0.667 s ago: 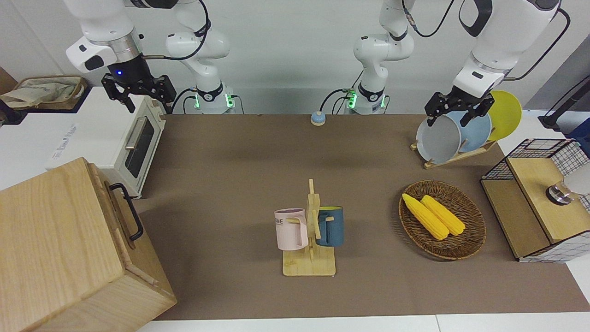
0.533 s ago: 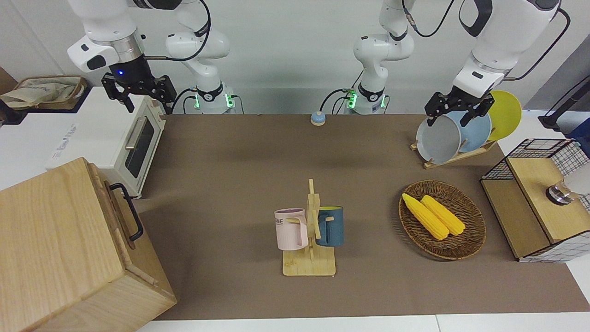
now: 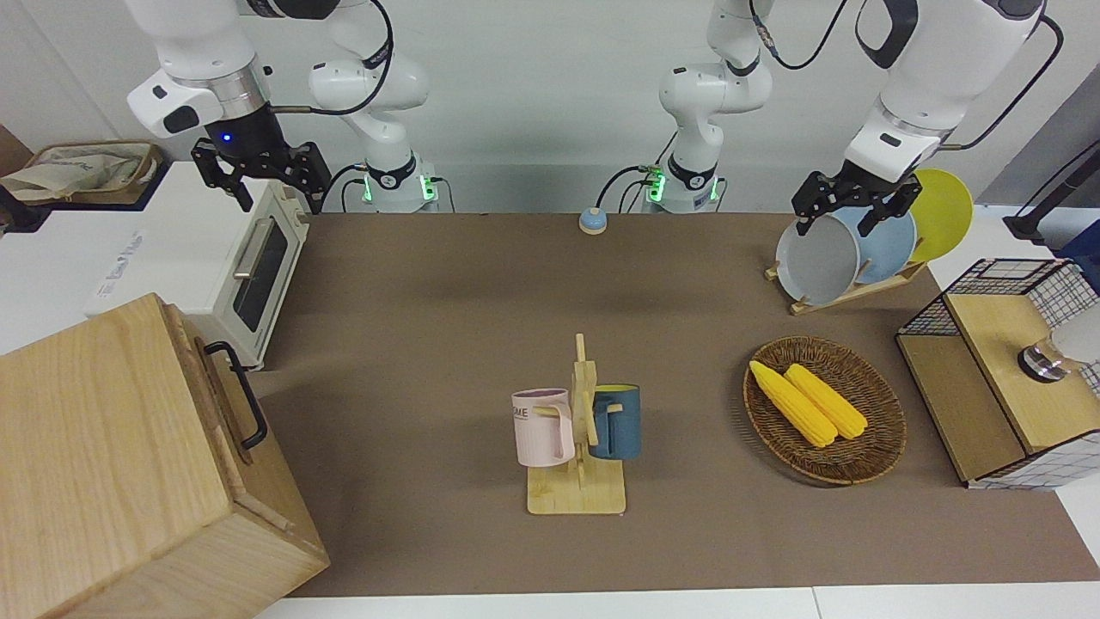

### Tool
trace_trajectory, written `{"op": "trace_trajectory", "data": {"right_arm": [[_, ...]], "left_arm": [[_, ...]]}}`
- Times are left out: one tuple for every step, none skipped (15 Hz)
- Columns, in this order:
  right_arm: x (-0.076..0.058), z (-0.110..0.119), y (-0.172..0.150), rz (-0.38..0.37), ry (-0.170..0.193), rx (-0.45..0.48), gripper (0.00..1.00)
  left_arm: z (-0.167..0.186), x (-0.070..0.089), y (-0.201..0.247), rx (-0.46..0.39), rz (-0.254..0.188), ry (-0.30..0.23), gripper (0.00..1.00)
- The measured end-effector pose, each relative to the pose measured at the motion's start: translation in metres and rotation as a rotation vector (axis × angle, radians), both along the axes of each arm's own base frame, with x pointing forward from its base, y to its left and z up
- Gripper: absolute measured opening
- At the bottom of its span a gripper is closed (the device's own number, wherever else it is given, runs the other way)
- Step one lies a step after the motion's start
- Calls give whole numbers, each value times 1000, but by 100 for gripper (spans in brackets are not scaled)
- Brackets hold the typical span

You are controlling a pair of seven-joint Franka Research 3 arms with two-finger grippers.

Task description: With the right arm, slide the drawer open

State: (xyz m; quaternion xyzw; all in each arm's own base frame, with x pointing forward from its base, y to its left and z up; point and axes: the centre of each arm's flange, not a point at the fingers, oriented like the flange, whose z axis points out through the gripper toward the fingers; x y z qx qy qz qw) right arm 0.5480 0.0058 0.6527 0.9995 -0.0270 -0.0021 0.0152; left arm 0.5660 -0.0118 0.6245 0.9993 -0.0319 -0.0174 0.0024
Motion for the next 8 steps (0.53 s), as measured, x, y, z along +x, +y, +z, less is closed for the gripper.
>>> {"op": "trace_trajectory", "data": {"right_arm": [[0, 0, 0, -1, -1, 0, 99], [0, 1, -1, -1, -3, 0, 99], [0, 2, -1, -2, -4, 0, 99], [0, 2, -2, -3, -5, 0, 99], [0, 2, -2, -4, -5, 1, 99], [0, 3, -2, -4, -6, 2, 99], [0, 3, -2, -4, -6, 2, 99], [0, 3, -2, -4, -7, 2, 99]], "left_arm": [[0, 0, 0, 0, 0, 0, 100], [0, 0, 0, 0, 0, 0, 100], [0, 0, 0, 0, 0, 0, 100], [0, 0, 0, 0, 0, 0, 100], [0, 0, 0, 0, 0, 0, 100], [0, 0, 0, 0, 0, 0, 100], [0, 0, 0, 0, 0, 0, 100], [0, 0, 0, 0, 0, 0, 100]]}}
